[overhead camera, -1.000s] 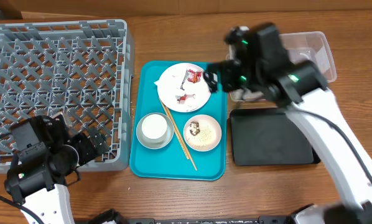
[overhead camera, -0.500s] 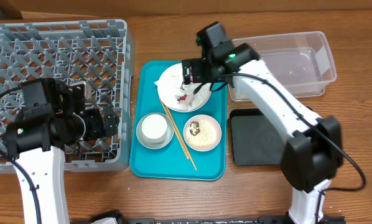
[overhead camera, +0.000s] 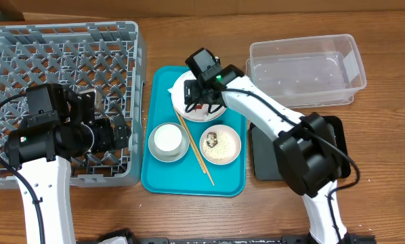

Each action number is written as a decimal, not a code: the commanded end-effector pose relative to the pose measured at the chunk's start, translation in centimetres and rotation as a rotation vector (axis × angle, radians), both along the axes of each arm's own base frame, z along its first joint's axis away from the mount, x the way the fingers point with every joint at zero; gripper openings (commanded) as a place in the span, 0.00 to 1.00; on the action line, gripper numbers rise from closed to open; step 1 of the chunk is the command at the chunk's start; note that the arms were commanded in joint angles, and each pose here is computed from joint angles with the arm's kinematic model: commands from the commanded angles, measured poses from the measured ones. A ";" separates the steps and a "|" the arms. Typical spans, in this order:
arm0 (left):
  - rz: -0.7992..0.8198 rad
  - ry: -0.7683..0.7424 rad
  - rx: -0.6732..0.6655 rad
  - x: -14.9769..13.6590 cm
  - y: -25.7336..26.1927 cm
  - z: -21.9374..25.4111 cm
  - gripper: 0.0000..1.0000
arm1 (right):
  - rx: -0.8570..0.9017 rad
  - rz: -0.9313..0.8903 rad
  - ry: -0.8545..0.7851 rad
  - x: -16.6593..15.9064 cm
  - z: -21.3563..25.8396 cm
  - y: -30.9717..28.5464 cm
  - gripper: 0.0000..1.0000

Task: Sort waste into correct bins and load items into the dishwasher
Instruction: 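Reach the right gripper to the red wrapper on the white plate, then lift the red wrapper and drop it into the clear bin, then grasp the white tissue on the plate with the right gripper, then carry the tissue over and release it into the clear bin, then grasp the rim of the pink bowl with the right gripper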

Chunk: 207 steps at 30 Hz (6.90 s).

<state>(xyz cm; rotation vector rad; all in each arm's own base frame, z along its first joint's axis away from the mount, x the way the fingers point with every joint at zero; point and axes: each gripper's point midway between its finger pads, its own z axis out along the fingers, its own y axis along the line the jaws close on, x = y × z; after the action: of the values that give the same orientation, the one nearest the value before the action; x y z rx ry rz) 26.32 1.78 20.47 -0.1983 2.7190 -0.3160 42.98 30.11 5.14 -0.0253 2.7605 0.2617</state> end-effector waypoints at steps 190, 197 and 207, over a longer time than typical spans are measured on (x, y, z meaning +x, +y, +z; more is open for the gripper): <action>-0.030 -0.043 0.000 0.7 -0.3 1.0 1.00 | 0.050 0.490 0.274 -17.6 1.3 -0.9 0.49; -0.030 -0.043 0.001 0.7 -0.3 1.0 1.00 | -0.006 0.514 0.264 -17.7 -1.3 0.3 0.41; -0.030 -0.043 0.001 0.7 -0.3 1.0 1.00 | -0.110 0.407 0.237 -17.1 -2.8 -0.3 0.20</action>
<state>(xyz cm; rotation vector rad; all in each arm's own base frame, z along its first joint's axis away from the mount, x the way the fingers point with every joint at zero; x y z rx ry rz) 26.60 1.73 20.78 -0.1914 2.7041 -0.3203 25.07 30.49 2.56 -0.7262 2.9841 0.3191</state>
